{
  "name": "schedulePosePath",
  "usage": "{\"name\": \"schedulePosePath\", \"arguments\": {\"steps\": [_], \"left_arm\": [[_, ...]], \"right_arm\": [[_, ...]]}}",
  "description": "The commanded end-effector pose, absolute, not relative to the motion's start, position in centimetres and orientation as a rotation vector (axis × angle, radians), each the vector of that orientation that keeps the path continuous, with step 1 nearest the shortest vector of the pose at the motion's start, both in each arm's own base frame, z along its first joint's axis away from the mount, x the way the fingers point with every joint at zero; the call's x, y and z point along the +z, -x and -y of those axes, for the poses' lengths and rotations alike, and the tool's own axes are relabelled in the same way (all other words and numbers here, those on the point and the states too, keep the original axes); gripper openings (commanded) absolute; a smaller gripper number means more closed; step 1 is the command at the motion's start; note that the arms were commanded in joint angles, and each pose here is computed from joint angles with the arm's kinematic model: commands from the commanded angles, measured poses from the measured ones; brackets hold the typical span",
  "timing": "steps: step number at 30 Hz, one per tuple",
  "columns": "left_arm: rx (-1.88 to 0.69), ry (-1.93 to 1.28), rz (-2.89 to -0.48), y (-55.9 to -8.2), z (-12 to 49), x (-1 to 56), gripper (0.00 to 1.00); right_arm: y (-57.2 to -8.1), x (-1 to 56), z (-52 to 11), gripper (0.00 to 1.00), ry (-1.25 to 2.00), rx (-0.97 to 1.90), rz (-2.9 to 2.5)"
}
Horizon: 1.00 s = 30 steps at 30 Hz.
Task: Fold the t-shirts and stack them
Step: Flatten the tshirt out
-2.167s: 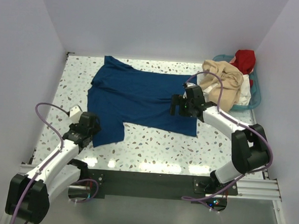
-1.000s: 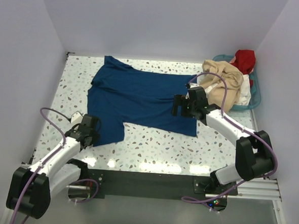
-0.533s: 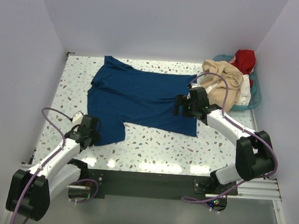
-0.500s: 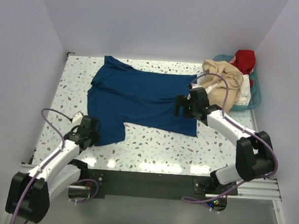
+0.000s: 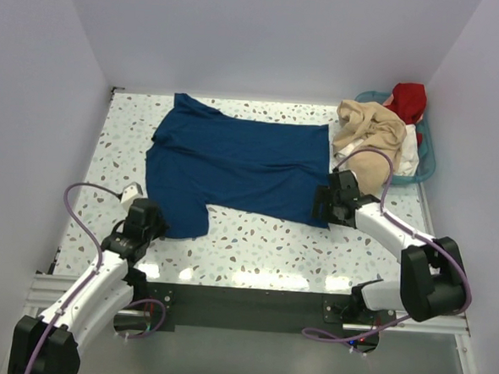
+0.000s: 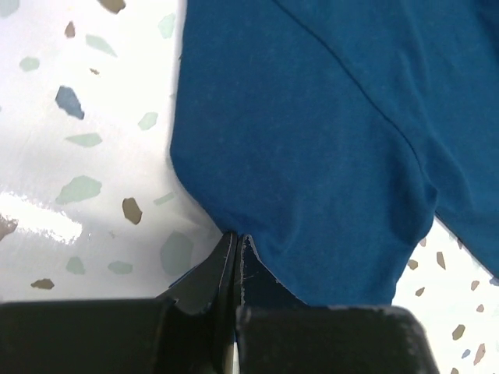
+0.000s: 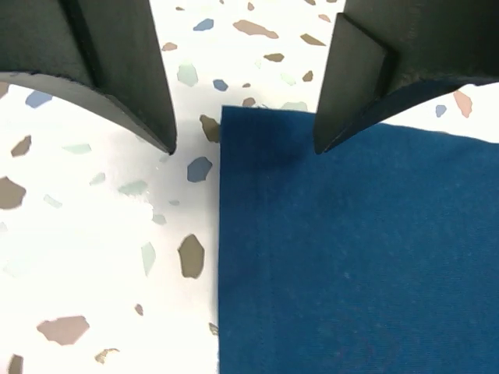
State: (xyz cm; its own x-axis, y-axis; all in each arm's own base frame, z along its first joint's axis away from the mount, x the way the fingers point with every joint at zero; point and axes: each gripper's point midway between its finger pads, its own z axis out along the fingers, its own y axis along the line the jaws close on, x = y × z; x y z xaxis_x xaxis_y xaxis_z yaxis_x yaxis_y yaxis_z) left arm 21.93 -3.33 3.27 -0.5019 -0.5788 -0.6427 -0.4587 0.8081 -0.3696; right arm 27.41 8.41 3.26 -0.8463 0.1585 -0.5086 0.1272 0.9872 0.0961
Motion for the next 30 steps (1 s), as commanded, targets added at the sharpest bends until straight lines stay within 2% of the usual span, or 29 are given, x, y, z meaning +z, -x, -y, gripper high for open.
{"name": "schedulePosePath", "arguments": {"steps": [1,10,15,19,22,23,26,27,30], "left_arm": [[-0.225,0.647,-2.115,-23.7,3.8,5.4,0.0],[-0.264,0.576,-2.092,-24.0,4.4,6.2,0.0],[-0.274,0.581,-2.058,-24.1,4.3,6.9,0.0],[-0.264,0.59,-2.024,-24.3,4.0,7.9,0.0],[-0.268,0.596,-1.987,-24.6,3.8,9.3,0.0],[-0.277,0.592,-1.964,-24.7,3.8,10.2,0.0],[-0.287,0.589,-1.923,-24.9,3.7,12.0,0.0],[-0.29,0.59,-1.915,-24.9,3.6,12.3,0.0],[-0.312,0.602,-1.897,-24.7,3.7,13.5,0.0]], "right_arm": [[-27.1,3.9,-7.7,0.73,-0.285,0.056,-2.556],[-25.6,2.7,-8.0,0.55,-0.342,0.093,-2.602],[-24.9,2.0,-7.8,0.5,-0.361,0.084,-2.619],[-25.0,1.7,-7.9,0.42,-0.365,0.077,-2.627],[-25.2,1.3,-7.7,0.31,-0.362,0.053,-2.645],[-25.4,1.2,-7.7,0.23,-0.361,0.044,-2.648],[-25.1,1.1,-7.6,0.12,-0.352,0.031,-2.67],[-25.0,1.2,-7.5,0.05,-0.346,0.025,-2.675],[-24.3,1.8,-7.1,0.0,-0.343,-0.004,-2.683]]}}
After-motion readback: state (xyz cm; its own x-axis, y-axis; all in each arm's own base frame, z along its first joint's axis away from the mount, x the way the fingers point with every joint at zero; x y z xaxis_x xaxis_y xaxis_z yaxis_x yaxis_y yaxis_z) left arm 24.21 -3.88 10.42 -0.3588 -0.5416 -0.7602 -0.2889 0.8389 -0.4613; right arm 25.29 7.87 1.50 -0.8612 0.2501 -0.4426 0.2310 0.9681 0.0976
